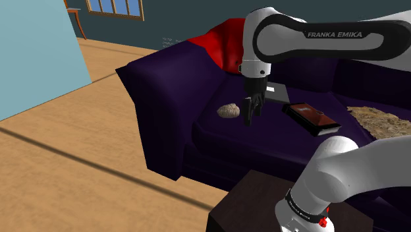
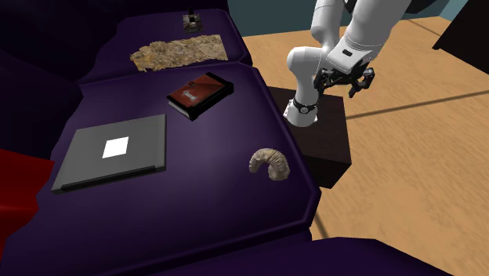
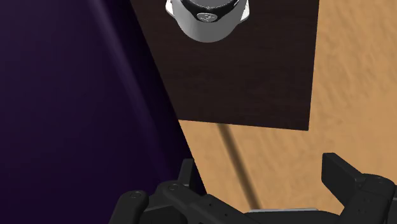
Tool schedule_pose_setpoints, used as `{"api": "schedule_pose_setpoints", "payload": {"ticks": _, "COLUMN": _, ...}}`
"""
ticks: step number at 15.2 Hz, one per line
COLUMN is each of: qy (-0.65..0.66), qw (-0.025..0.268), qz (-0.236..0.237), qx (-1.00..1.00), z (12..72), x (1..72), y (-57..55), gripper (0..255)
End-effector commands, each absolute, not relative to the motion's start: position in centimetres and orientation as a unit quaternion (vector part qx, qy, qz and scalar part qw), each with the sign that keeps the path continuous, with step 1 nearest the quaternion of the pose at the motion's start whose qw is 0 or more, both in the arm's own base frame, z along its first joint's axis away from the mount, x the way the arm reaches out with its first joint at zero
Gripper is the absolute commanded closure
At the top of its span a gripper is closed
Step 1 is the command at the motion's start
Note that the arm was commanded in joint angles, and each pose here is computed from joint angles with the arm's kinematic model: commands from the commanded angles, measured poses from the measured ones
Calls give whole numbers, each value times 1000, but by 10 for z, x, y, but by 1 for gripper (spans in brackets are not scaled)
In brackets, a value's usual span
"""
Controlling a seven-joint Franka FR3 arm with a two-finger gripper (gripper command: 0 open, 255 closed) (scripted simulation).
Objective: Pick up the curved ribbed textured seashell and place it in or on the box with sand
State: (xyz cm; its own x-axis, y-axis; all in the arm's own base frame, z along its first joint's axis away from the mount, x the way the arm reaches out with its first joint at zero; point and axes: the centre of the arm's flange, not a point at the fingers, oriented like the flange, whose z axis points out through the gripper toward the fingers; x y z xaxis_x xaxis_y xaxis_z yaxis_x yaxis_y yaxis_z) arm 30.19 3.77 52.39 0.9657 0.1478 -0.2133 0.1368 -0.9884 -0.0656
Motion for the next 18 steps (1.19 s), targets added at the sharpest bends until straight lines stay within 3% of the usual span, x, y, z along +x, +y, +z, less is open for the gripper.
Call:
{"api": "schedule_pose_setpoints", "payload": {"ticks": 1, "qy": -72, "qw": 25, "qz": 109, "qx": -991, "z": 524, "x": 302, "y": 38, "gripper": 0}}
{"api": "schedule_pose_setpoints", "payload": {"ticks": 18, "qy": -249, "qw": 80, "qz": 150, "qx": -954, "z": 469, "x": 493, "y": -98, "gripper": 0}}
